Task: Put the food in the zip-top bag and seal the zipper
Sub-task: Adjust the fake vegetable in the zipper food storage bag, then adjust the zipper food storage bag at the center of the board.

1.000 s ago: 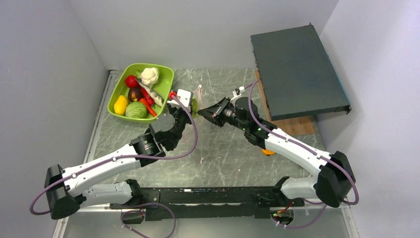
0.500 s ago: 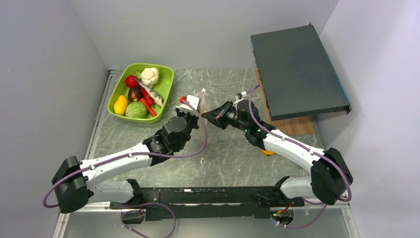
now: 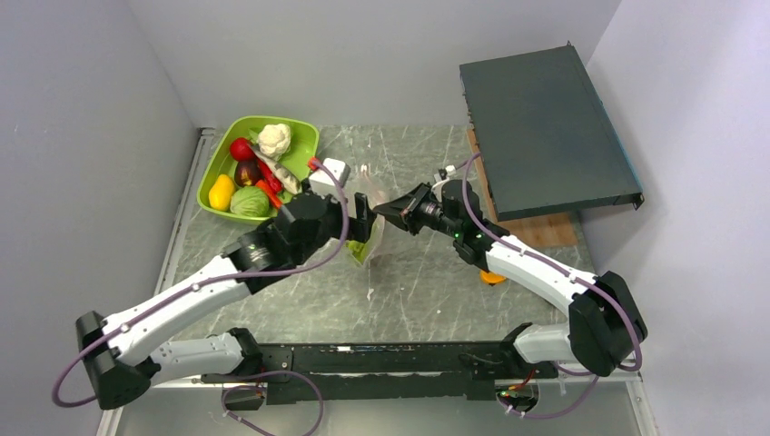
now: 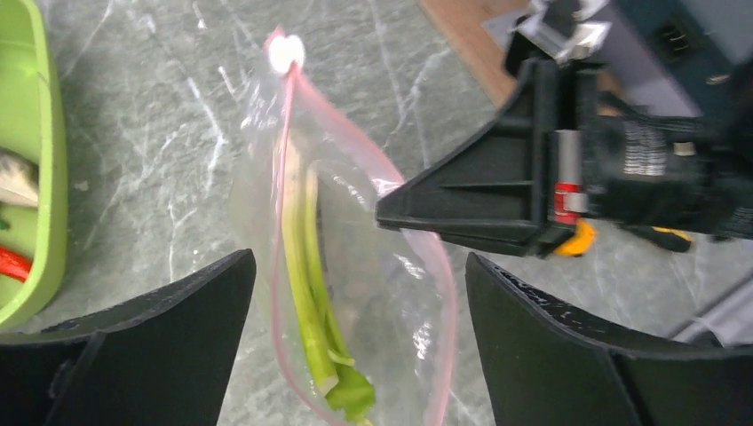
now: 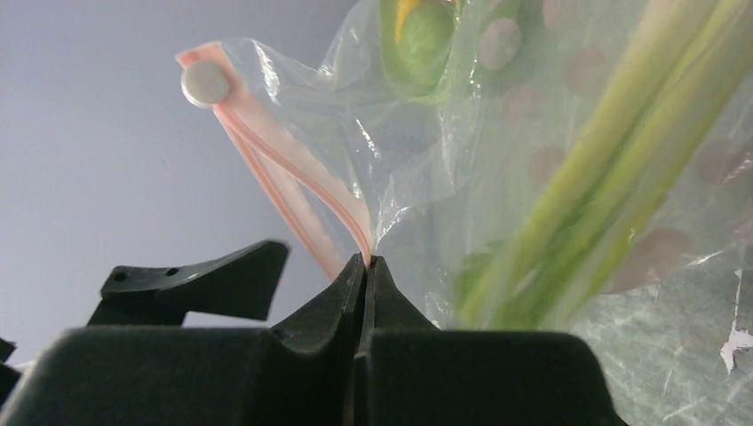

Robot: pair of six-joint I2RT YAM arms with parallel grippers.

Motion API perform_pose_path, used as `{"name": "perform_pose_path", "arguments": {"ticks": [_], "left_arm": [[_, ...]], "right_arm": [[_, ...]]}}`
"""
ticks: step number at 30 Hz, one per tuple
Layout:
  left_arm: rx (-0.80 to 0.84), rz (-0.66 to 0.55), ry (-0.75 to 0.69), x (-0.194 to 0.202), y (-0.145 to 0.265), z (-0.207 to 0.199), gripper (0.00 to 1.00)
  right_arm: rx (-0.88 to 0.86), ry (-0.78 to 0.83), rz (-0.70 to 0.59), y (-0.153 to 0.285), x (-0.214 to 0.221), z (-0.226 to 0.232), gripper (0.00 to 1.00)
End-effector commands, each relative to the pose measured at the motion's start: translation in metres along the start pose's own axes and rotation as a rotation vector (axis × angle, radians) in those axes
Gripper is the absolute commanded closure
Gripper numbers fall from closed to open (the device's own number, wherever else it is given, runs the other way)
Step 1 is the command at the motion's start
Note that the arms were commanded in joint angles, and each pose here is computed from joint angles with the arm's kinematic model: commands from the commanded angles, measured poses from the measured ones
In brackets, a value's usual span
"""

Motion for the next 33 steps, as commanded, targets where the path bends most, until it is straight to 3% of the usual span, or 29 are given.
{"name": "perform_pose_path", "arguments": {"ticks": [1,4,10,14,17,21,24,27,30,33], "left_arm": [[0.142,0.035,0.053,-0.038,0.05,-0.008,0.01],[0.178,0.021,0.049,-0.053,0.07,-0.007,0.0],[0.062,0.006,0.089,-0.036,0.072,0.014,0.13],[0.052,0.066,0.126,-0.024,0.054,0.013,0.03],[-0.001,0.122,0.137,-0.016,0.038,0.013,0.03],[-0.003,0.188,0.099,-0.011,0.015,0.008,0.24],[0.027,0.231,0.075,-0.014,0.005,0.001,0.52],[0.167,0.222,0.076,-0.034,0.008,-0.017,0.77],[0.316,0.17,0.081,-0.057,0.013,-0.036,0.93],[0.4,0.142,0.097,-0.075,0.018,-0.048,1.0]], "right_arm": [[-0.123,0.044,0.022,0.011,-0.005,0.039,1.0],[-0.152,0.057,0.017,0.012,-0.007,0.052,1.0],[-0.176,0.076,0.007,0.012,-0.011,0.064,1.0],[-0.182,0.098,0.015,0.013,-0.011,0.067,1.0],[-0.181,0.165,0.009,0.017,-0.011,0.07,1.0],[-0.157,0.296,0.006,0.028,-0.01,0.072,1.0],[-0.12,0.407,-0.031,0.042,-0.012,0.074,1.0],[-0.052,0.536,-0.064,0.059,-0.017,0.084,1.0],[0.006,0.678,-0.147,0.081,-0.027,0.104,1.0],[0.018,0.81,-0.213,0.106,-0.032,0.121,1.0]]}}
Point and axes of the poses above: each gripper's point midway between its finger pads, its own y axis back along the fingers, its own z axis along the line the jaws close on, x = y × z, the point moved 9 cm from there along y, back along the fingers, and after that the axes turned 6 degrees about y, right-handed, at the moved point
